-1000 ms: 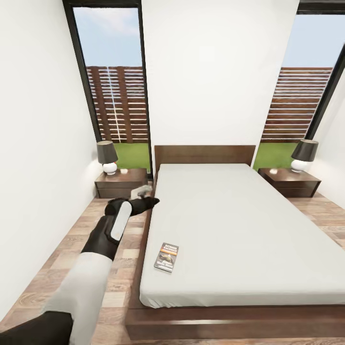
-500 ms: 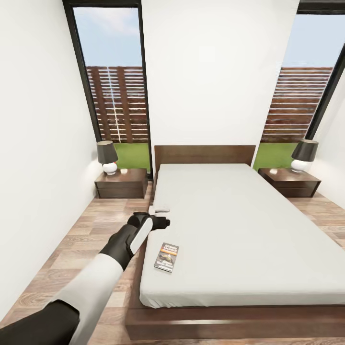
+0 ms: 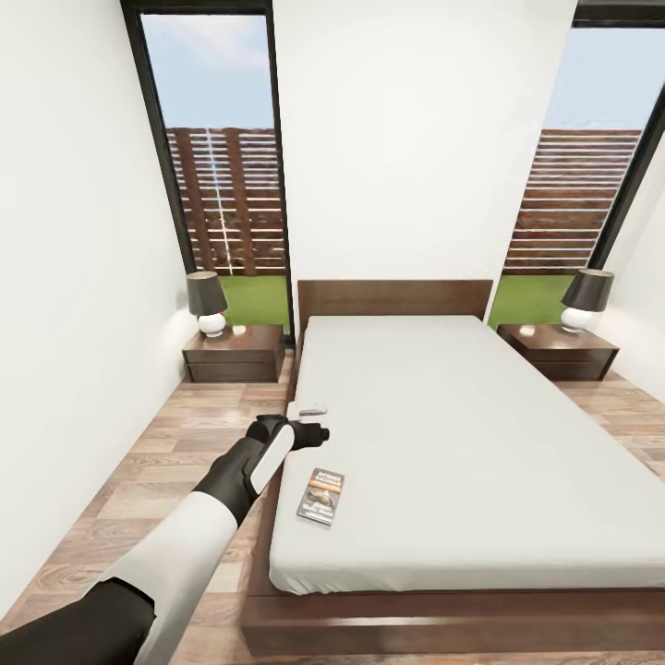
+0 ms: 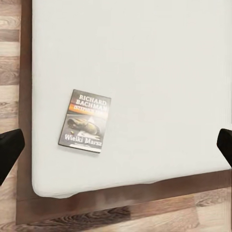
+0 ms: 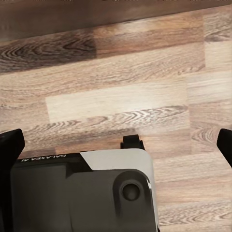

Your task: In the bedroom, move the book from the bed onto either nightstand, and place the two sandals side by side next to the bed.

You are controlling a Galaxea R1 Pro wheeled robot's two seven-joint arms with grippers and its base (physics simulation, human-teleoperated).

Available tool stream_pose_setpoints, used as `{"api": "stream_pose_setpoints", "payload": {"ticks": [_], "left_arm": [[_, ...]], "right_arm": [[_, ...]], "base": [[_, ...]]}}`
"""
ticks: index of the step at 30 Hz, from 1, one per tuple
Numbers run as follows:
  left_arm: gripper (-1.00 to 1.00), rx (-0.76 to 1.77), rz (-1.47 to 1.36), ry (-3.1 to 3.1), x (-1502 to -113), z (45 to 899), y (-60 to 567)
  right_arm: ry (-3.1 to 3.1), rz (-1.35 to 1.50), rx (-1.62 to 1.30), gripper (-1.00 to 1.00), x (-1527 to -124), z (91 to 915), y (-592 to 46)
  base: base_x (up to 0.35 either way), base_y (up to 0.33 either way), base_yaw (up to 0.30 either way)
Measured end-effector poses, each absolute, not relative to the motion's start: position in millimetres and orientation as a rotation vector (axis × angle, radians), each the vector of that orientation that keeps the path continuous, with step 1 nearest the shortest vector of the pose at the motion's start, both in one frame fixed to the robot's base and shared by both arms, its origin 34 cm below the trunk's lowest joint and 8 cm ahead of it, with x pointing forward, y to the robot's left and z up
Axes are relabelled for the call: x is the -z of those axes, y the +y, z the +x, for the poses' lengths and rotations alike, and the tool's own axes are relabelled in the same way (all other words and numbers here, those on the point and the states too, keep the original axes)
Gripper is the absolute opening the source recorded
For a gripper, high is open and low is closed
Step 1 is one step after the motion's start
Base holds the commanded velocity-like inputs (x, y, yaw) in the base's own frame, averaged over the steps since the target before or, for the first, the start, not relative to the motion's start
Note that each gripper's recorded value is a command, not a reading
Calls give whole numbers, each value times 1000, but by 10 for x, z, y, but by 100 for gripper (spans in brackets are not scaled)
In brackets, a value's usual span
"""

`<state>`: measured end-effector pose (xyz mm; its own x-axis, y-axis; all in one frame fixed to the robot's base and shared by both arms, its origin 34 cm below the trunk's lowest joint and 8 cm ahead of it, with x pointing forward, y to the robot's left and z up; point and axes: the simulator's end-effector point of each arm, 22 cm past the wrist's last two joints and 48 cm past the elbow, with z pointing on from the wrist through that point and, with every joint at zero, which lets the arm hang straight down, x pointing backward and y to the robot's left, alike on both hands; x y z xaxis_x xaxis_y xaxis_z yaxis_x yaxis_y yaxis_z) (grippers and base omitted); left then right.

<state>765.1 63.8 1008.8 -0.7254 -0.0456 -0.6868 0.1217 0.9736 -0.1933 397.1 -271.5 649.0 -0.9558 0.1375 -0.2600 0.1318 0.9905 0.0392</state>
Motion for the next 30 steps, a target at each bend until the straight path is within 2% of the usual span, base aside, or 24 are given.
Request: {"api": "stream_pose_setpoints", "payload": {"ticks": [15, 30], "left_arm": [[100, 293, 52, 2366, -10082, 7650, 635], [100, 374, -31, 2323, -10050, 7730, 565]], "right_arm": [[2871, 198, -30, 100, -6489, 3968, -2723], [2898, 200, -29, 100, -6430, 3883, -2719]], "base": [[3, 0, 2], [0, 0, 85]]}}
